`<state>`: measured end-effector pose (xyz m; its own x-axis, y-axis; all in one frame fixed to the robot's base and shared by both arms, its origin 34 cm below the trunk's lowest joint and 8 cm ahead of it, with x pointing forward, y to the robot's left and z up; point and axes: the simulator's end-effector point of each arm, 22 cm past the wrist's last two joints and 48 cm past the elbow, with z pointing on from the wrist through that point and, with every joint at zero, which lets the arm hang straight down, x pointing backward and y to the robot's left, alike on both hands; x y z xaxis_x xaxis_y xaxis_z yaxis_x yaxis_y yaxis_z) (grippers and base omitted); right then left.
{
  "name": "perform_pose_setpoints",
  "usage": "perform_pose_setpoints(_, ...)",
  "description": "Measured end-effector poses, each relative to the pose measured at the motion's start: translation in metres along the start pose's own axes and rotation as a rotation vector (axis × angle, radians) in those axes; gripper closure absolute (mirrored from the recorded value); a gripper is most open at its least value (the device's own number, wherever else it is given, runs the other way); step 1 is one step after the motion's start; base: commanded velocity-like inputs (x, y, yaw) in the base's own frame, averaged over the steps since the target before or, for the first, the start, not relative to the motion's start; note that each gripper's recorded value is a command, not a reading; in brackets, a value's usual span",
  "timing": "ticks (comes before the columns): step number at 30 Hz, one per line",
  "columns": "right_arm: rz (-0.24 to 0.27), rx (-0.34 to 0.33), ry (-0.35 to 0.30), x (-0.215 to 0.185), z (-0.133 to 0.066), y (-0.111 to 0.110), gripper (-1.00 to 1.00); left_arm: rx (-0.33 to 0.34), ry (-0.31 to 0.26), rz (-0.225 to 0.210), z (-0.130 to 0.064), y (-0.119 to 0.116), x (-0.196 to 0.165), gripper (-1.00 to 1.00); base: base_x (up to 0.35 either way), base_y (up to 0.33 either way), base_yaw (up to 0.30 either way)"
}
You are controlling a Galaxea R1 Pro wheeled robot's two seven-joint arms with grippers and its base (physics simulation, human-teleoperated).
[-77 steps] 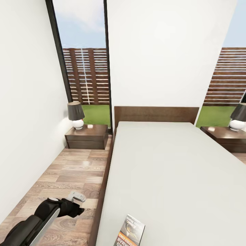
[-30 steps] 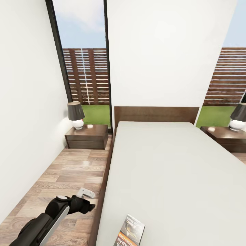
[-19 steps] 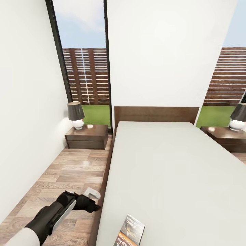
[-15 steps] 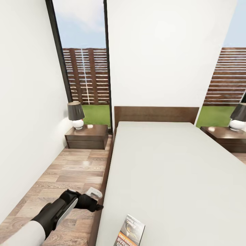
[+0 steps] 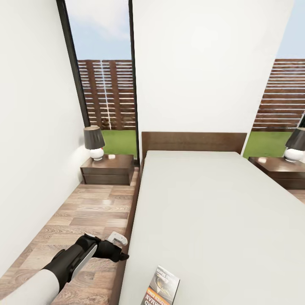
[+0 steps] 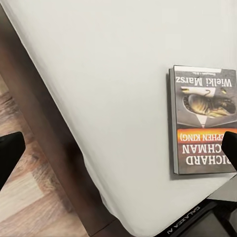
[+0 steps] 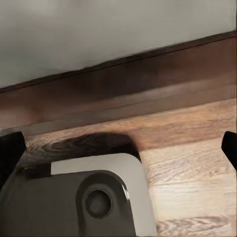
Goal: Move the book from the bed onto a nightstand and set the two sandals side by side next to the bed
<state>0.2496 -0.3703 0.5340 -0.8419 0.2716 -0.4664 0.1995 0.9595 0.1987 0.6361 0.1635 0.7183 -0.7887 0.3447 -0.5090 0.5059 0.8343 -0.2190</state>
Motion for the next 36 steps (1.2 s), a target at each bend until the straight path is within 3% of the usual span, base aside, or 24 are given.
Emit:
perform_pose_setpoints(2,0.007,-0.041,-0.102,-0.052,0.004,-0.007,-1.0,-0.001,0.0,0.0,0.0,0.0,0.0,-1.0,0.0,0.0,0.0)
perform_pose_setpoints(6,0.049,-0.093,-0.227,-0.135,0.003,-0.013,-1.0,-0.004,0.0,0.0,0.0,0.001,0.0,-1.0,0.0,0.0,0.0)
perform_pose_setpoints(9,0.061,-0.199,-0.317,-0.221,-0.011,0.003,-1.0,-0.022,-0.001,-0.002,0.0,0.005,0.0,-1.0,0.0,0.0,0.0)
perform_pose_setpoints(12,0.034,-0.28,-0.359,-0.279,-0.031,0.025,-1.0,-0.045,-0.002,-0.004,0.0,0.01,-0.001,-1.0,0.0,0.0,0.0)
perform_pose_setpoints(15,0.011,-0.374,-0.375,-0.338,-0.065,0.06,-1.0,-0.079,-0.004,-0.006,0.0,0.017,-0.002,-1.0,0.0,0.0,0.0)
perform_pose_setpoints(23,-0.054,-0.459,-0.418,-0.382,-0.105,0.097,-1.0,-0.094,-0.005,-0.004,0.0,0.019,-0.002,-1.0,0.0,0.0,0.0)
perform_pose_setpoints(29,-0.078,-0.597,-0.404,-0.383,-0.128,0.123,-1.0,-0.089,-0.009,-0.004,-0.001,0.019,-0.004,-1.0,0.0,0.0,0.0)
perform_pose_setpoints(36,-0.054,-0.666,-0.442,-0.387,-0.155,0.113,-1.0,-0.077,-0.005,-0.009,-0.001,0.017,-0.002,-1.0,0.0,0.0,0.0)
